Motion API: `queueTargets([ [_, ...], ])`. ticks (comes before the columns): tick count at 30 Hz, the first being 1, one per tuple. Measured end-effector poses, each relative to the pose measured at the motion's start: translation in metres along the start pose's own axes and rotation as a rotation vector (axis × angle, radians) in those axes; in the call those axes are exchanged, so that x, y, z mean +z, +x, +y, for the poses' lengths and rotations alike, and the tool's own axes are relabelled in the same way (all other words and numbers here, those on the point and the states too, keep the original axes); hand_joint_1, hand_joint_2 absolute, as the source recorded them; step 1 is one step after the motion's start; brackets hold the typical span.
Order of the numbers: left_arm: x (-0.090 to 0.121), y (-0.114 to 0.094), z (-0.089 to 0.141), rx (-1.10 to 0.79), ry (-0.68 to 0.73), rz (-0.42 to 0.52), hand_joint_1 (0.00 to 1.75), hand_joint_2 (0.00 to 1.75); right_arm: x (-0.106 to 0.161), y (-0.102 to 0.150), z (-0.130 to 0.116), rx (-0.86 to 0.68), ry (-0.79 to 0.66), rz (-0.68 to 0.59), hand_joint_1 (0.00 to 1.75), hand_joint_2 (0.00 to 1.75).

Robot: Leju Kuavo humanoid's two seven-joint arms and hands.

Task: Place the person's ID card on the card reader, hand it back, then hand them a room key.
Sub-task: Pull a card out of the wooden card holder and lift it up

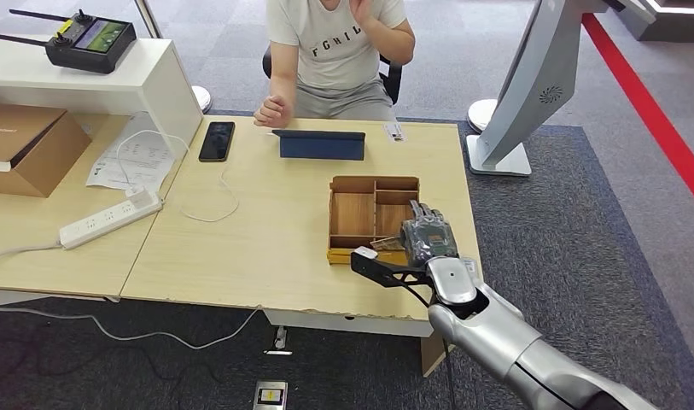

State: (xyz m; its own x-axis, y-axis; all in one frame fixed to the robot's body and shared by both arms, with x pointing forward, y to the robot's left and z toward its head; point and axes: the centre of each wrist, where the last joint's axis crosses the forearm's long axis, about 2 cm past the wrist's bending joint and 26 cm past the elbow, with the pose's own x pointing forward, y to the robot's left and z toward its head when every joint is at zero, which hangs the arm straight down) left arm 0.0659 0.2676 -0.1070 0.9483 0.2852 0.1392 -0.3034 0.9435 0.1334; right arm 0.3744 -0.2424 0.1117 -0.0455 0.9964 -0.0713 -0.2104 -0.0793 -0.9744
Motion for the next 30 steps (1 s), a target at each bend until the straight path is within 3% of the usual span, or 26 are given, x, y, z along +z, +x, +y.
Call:
queueTargets([
  [30,0.0005,-0.0006,-0.0022,0.0,-0.001,0.001,0.0,0.0,0.0021,0.0007,-0.0011,0.001,-0.025,-0.015,0.0,0.0],
])
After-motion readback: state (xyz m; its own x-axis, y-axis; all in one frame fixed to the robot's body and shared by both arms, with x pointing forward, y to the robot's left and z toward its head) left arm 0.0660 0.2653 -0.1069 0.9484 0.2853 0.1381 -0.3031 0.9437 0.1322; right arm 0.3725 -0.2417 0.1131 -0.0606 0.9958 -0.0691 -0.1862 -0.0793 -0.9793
